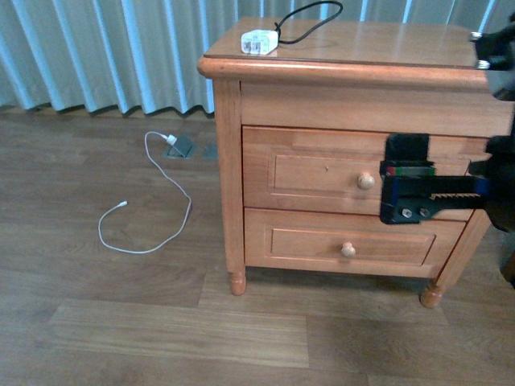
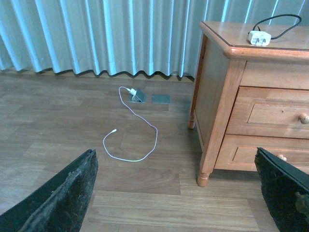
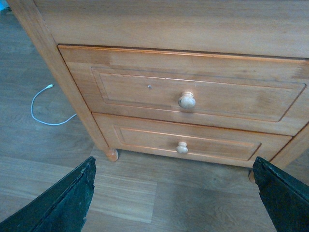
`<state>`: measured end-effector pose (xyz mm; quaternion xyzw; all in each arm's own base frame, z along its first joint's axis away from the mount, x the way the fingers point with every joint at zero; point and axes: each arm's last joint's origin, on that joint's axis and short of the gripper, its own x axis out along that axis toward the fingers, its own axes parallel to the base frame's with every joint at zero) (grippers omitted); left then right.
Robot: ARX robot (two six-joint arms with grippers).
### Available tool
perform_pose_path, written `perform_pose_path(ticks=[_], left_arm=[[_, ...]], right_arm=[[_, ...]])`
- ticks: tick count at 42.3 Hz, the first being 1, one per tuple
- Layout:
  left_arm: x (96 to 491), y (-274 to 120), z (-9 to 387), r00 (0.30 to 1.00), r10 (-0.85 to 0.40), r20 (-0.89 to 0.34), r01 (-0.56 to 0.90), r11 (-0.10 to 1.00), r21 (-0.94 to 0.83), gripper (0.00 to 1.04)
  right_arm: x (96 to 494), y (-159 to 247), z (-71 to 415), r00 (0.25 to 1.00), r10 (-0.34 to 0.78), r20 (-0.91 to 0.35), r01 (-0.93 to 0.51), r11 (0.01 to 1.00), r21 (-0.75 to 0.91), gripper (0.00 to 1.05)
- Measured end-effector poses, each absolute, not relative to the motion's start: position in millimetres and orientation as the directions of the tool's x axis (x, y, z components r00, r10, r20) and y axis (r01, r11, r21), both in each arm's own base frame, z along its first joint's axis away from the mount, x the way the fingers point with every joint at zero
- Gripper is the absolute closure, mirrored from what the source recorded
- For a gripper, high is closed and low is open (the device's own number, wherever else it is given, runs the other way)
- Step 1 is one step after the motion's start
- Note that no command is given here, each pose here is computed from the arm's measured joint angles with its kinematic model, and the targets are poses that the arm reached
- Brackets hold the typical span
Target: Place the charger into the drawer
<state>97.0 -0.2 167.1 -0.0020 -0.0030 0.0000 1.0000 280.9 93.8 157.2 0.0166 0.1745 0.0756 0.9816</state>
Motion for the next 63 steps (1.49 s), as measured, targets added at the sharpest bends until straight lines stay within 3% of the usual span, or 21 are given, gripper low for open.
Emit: perform_pose_path(ticks=[20, 34, 63], left_arm=[[97.0, -0.2, 167.1, 1.0, 0.0, 0.006, 0.0, 1.0, -0.004, 0.06], [97.0, -0.2, 167.1, 1.0, 0.0, 0.006, 0.0, 1.0, -0.004, 0.06], [97.0, -0.2, 167.1, 1.0, 0.0, 0.006, 0.0, 1.0, -0.004, 0.06]], right_arm=[[375.5, 140.5, 106.2, 0.939, 0.109, -0.326, -0.125, 0.992, -0.027, 0.08], [424.9, 136.6, 72.6, 0.942, 0.051, -0.332, -0.081, 0.994, -0.076, 0.08], [450.8, 117.0, 48.5, 0.939, -0.031, -0.342, -0.003, 0.995, -0.098, 0.08]])
